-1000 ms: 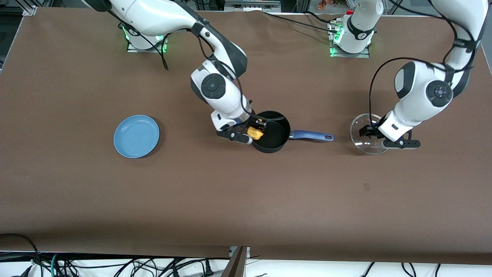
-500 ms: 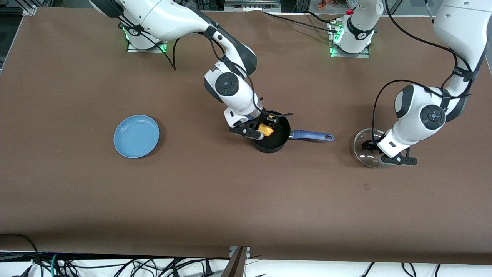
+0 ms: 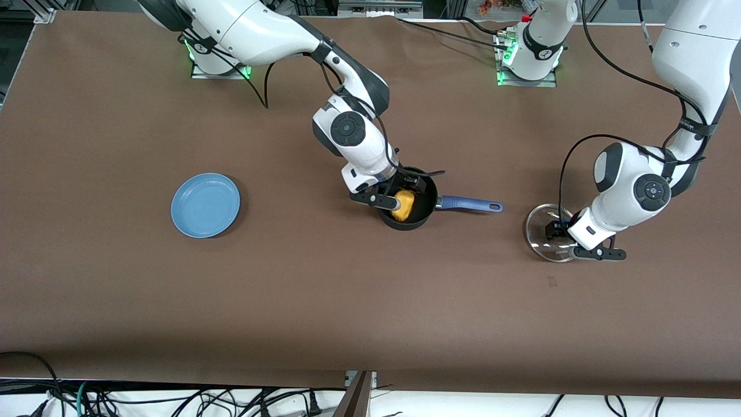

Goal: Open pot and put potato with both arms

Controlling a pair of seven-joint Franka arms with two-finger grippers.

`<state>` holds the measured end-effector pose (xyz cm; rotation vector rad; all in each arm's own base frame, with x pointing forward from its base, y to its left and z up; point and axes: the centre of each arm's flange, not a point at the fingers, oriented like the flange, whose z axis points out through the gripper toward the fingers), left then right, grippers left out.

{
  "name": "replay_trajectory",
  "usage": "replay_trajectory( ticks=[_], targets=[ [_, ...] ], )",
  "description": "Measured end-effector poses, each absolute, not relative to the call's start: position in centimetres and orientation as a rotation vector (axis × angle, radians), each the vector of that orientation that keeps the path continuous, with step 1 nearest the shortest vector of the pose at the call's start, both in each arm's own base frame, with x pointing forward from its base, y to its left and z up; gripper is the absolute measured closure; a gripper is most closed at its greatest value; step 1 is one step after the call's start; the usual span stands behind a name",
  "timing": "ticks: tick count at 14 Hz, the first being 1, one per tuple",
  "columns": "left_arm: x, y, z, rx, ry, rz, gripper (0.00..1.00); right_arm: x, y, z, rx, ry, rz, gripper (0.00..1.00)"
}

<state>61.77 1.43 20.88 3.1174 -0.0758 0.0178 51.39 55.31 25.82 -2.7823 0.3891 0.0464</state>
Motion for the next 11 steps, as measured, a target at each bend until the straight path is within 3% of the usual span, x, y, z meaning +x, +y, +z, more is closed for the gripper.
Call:
replay_trajectory(
  ticks=[2, 7, 11],
  targets=[
    [62.2, 1.5, 21.3, 3.118, -0.074, 0.033, 0.00, 52.2, 54.8, 26.7, -2.847, 0.359, 0.054, 0.00],
    [63.1, 1.6, 23.7, 3.132, -0.079, 0.059, 0.00, 58.3, 48.3, 33.0, -2.980, 0.137, 0.122, 0.00],
    [63.4, 0.8, 30.7, 3.183, -0.113, 0.101, 0.00, 63.5, 38.2, 37.0, -3.043, -0.011, 0.163, 0.00]
  ],
)
